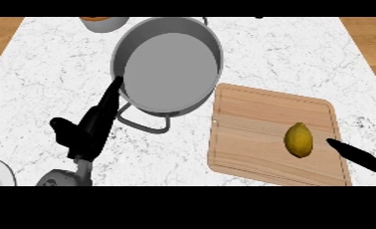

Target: Pick the lemon from the cutting board and place it in the pot

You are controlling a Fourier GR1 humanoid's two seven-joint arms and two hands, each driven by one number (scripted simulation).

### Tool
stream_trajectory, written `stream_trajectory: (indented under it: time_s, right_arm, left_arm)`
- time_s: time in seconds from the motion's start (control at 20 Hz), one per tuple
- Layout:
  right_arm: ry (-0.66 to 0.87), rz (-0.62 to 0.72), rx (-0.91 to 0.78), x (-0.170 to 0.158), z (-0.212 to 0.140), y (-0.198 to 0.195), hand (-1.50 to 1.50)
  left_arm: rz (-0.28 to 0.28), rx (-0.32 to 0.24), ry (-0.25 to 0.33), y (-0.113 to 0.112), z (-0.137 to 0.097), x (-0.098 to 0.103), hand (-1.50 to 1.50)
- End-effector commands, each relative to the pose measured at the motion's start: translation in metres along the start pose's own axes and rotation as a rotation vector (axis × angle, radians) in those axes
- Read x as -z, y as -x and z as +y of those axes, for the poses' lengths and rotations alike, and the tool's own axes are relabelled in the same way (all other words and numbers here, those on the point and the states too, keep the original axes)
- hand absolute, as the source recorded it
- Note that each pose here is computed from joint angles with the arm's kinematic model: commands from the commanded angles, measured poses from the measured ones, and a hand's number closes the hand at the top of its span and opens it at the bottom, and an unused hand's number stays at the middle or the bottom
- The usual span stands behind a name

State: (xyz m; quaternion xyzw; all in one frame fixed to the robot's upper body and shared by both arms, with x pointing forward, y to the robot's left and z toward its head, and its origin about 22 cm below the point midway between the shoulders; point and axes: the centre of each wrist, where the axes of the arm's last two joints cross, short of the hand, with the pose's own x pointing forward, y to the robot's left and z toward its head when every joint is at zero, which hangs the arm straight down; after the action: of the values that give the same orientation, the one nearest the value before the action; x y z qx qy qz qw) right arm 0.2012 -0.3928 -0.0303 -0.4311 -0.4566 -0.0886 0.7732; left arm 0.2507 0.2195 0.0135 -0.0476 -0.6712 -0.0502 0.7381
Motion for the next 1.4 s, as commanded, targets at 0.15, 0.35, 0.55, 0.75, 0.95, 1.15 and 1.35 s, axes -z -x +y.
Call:
stream_trajectory:
  time_s: [0.15,0.35,0.55,0.75,0.95,1.15,1.35]
  right_arm:
    - [0.047,0.084,-0.247,-0.032,0.001,-0.028,-1.5]
    - [0.009,0.133,-0.254,-0.07,-0.022,-0.069,-1.5]
    - [-0.043,0.189,-0.264,-0.091,-0.044,-0.132,-1.5]
    - [-0.096,0.297,-0.254,-0.104,-0.054,-0.162,-1.5]
    - [-0.107,0.346,-0.212,-0.099,-0.059,-0.159,-1.5]
    - [-0.137,0.347,-0.153,-0.099,-0.061,-0.165,-1.5]
    - [-0.141,0.351,-0.132,-0.1,-0.044,-0.165,-1.5]
  left_arm:
    - [0.129,-0.081,0.127,0.007,-0.011,-0.005,0.0]
    - [0.138,-0.085,0.131,0.0,-0.008,-0.01,0.0]
    - [0.138,-0.098,0.112,-0.009,0.002,-0.005,0.0]
    - [0.125,-0.098,0.122,-0.003,-0.003,-0.009,0.0]
    - [0.142,-0.089,0.128,-0.004,-0.003,-0.005,0.0]
    - [0.138,-0.098,0.164,-0.004,-0.012,-0.017,0.0]
    - [0.156,-0.089,0.15,-0.003,0.004,-0.025,0.0]
